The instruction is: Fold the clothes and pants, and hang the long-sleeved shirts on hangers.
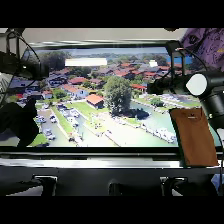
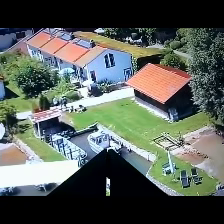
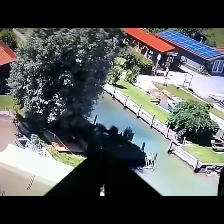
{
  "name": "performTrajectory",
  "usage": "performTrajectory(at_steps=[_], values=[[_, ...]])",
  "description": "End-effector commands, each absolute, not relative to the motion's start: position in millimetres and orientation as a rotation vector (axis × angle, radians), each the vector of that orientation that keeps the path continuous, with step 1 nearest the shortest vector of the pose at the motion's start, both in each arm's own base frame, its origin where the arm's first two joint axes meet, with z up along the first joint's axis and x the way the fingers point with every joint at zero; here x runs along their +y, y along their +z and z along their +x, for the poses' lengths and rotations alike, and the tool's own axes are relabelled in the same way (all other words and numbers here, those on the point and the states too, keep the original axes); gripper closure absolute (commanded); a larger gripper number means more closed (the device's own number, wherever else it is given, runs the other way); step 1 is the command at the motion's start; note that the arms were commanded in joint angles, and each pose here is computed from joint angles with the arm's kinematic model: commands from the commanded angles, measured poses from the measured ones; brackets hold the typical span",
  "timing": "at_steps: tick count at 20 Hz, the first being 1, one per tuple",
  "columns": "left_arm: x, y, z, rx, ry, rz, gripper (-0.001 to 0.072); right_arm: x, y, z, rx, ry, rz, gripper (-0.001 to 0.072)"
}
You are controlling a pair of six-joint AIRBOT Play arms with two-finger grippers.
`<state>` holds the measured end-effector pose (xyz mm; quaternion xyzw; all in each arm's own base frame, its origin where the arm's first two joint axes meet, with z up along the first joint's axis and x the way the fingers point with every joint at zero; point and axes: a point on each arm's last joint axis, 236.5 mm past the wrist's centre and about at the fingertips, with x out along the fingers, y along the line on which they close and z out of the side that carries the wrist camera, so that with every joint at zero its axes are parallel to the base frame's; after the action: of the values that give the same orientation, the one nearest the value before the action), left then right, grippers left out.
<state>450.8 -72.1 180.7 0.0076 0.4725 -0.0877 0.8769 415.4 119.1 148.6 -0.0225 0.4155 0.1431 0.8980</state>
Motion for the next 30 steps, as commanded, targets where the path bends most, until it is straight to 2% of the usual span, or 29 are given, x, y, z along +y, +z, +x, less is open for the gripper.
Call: performTrajectory(at_steps=[1,16,17,18,19,20,21,22,26,30], values=[[-72,180,451,0.987,-0.183,0.017,0.0691,119,149,415,0.86,0.297,-0.047,0.0677],[-72,180,451,0.986,-0.185,0.022,0.069,121,152,418,0.845,0.299,-0.041,0.0677],[-71,181,457,0.965,-0.185,0.03,0.0652,121,152,418,0.843,0.299,-0.041,0.0677],[-68,182,464,0.943,-0.171,0.037,0.0526,121,152,419,0.84,0.299,-0.041,0.0677],[-61,179,464,0.954,-0.149,0.057,0.0155,121,153,420,0.834,0.298,-0.04,0.0677],[-45,172,462,0.984,-0.091,0.097,0.0011,121,154,420,0.83,0.298,-0.039,0.0677],[-14,160,453,1.051,0.028,0.131,0.0011,121,154,421,0.828,0.298,-0.039,0.0676],[17,147,444,1.107,0.151,0.098,0.0011,121,154,421,0.827,0.298,-0.039,0.0676],[129,79,399,1.181,0.475,-0.19,0.0011,121,154,421,0.829,0.298,-0.039,0.0676],[189,6,365,1.227,0.59,-0.34,0.0011,121,152,418,0.842,0.299,-0.042,0.0675]])
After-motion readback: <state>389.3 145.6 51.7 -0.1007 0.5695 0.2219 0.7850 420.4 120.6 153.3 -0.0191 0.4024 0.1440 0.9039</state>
